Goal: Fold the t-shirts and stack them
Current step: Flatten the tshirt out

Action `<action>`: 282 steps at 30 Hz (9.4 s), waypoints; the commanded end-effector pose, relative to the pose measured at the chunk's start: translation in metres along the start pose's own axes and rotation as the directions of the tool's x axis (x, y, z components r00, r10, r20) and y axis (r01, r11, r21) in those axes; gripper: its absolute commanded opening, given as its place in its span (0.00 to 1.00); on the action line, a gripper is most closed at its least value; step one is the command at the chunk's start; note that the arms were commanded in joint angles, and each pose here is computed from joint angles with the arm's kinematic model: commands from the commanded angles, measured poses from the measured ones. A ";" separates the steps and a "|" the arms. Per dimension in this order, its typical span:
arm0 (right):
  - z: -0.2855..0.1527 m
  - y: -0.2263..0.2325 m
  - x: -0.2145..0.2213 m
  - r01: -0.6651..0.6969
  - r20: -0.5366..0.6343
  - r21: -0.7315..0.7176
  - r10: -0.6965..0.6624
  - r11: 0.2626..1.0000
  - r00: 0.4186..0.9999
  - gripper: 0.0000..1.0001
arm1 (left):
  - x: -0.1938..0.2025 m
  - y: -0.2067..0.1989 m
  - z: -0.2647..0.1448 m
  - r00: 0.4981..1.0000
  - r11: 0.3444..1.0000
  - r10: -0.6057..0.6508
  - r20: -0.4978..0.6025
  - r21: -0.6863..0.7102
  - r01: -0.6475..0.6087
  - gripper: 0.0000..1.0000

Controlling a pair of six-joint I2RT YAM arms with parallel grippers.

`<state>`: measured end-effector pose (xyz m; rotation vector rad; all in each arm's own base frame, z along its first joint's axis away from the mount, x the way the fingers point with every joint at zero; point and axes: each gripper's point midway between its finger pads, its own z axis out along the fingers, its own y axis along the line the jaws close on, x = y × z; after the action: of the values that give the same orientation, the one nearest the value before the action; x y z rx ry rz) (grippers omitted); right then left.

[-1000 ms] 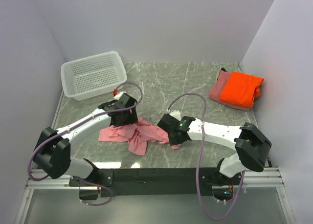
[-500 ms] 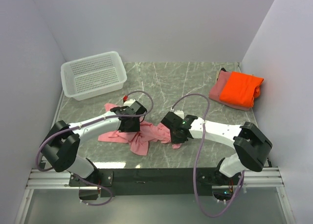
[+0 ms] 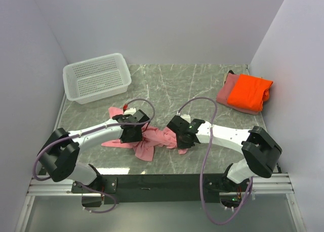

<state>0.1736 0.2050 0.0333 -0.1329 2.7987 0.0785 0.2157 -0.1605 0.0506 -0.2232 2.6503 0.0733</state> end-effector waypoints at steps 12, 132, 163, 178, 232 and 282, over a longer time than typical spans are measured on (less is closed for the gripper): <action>-0.004 -0.003 -0.002 -0.018 0.009 -0.001 0.018 1.000 1.000 0.00 | 0.020 -0.025 0.003 0.998 0.995 0.014 -0.067 0.097 -0.007 0.56; -0.052 0.129 -0.075 0.269 0.224 -0.219 -0.220 0.938 0.949 0.40 | -0.159 0.186 -0.066 0.902 0.921 -0.354 0.248 -0.076 0.383 0.01; 0.041 0.125 -0.080 0.311 0.143 -0.011 -0.306 0.950 0.941 0.00 | -0.149 0.195 -0.082 0.905 0.920 -0.341 0.254 -0.107 0.377 0.01; -0.099 0.049 -0.145 0.123 0.399 0.019 -0.120 0.992 0.909 0.00 | -0.185 0.179 -0.135 0.854 0.925 -0.372 0.364 0.064 0.375 0.00; 0.064 0.040 -0.131 -0.109 0.099 -0.050 0.114 0.993 0.989 0.49 | -0.120 0.180 -0.100 0.897 0.928 -0.364 0.249 0.014 0.372 0.00; -0.275 -0.098 -0.289 -0.182 0.680 -0.030 0.154 0.983 0.717 0.00 | -0.306 0.138 -0.244 0.698 0.906 -0.403 0.592 0.365 0.213 0.01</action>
<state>0.3634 0.1311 0.3453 0.1983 2.1240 0.1756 0.3366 0.0057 0.3483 -0.5590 1.9986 -0.2221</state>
